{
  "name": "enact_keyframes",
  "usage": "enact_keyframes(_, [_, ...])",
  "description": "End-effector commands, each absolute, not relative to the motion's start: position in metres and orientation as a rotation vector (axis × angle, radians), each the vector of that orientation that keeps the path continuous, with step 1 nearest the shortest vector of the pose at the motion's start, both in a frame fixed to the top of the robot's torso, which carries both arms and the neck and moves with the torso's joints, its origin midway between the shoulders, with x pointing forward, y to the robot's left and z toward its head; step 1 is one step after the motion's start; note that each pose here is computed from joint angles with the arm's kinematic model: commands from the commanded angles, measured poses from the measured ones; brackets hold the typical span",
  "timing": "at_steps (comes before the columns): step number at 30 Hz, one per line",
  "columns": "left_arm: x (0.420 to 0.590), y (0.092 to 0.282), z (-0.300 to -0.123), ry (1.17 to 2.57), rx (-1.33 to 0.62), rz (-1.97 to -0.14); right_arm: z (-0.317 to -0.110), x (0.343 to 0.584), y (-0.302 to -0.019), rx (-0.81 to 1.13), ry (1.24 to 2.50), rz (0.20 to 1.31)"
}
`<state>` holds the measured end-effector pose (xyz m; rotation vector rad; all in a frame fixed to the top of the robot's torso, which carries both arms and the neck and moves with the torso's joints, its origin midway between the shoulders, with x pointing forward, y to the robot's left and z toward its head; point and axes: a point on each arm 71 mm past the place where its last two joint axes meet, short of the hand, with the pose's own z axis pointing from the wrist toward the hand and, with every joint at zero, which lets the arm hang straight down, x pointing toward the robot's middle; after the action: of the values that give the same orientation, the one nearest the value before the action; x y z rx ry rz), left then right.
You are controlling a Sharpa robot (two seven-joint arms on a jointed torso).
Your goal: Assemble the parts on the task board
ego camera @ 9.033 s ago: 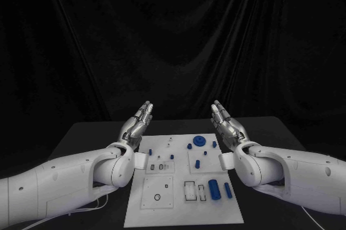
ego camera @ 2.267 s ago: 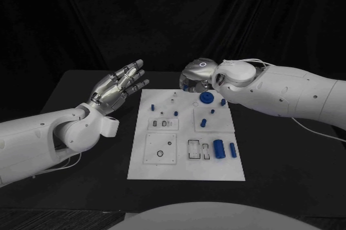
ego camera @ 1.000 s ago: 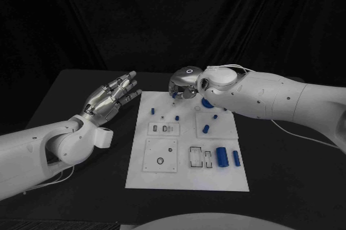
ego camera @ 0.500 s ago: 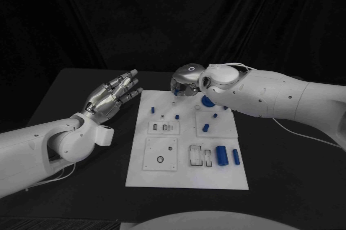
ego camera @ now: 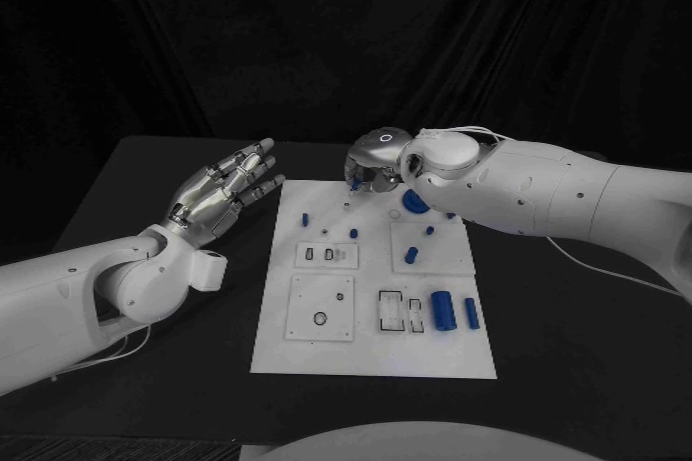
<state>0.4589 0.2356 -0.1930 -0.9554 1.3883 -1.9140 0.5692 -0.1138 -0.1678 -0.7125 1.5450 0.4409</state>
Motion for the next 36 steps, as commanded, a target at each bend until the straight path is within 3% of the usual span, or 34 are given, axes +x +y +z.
enact_keyframes(1, [0.4588,0.2343,-0.1888,1.350,-0.930,-1.955,-0.1712,0.5697,-0.1143,-0.706,1.551,0.420])
enact_keyframes(36, [0.4614,0.2317,-0.1907,1.373,-0.931,-1.968,-0.1808,0.5668,-0.1135,-0.719,1.609,0.415])
